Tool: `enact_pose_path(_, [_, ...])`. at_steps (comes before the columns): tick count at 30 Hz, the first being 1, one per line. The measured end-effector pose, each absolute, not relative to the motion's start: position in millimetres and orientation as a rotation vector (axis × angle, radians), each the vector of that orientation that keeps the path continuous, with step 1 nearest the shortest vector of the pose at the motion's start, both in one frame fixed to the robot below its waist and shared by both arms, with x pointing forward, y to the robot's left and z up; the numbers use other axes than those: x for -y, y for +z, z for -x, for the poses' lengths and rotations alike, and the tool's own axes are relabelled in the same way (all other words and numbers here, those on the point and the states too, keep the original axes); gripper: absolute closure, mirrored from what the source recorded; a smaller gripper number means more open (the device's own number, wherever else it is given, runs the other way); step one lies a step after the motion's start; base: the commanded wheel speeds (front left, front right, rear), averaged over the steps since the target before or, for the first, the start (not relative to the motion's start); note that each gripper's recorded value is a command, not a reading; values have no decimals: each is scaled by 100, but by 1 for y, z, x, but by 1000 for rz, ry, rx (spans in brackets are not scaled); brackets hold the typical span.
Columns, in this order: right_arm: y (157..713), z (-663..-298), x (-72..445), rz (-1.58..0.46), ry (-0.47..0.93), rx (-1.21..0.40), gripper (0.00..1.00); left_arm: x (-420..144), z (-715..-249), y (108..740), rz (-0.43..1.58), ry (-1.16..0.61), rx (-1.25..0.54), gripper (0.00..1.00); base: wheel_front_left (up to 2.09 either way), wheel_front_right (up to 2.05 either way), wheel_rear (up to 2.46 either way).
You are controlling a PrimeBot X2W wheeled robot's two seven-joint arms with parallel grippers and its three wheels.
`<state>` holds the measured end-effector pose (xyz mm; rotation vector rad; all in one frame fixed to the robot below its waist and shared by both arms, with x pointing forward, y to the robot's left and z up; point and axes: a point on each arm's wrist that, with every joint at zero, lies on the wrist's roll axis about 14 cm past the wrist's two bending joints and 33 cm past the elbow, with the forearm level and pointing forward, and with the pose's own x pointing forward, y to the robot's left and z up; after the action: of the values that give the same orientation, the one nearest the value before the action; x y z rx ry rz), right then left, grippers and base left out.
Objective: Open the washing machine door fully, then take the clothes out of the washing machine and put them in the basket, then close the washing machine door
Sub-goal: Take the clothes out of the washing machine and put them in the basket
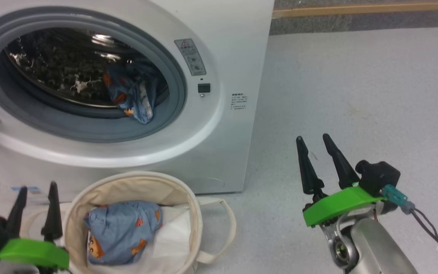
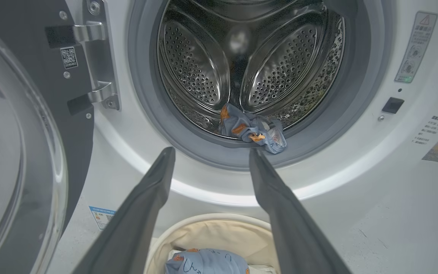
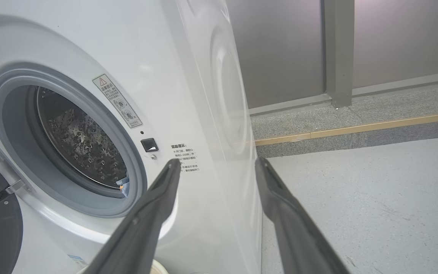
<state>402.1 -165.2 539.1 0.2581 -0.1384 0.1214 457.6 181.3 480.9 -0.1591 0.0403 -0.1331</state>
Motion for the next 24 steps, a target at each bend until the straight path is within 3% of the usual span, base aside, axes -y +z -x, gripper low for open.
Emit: enact_pose_path(24, [537,-387,172,-247,100,137,0,-185,-435,492,122,-118,-36,0,0,0,0])
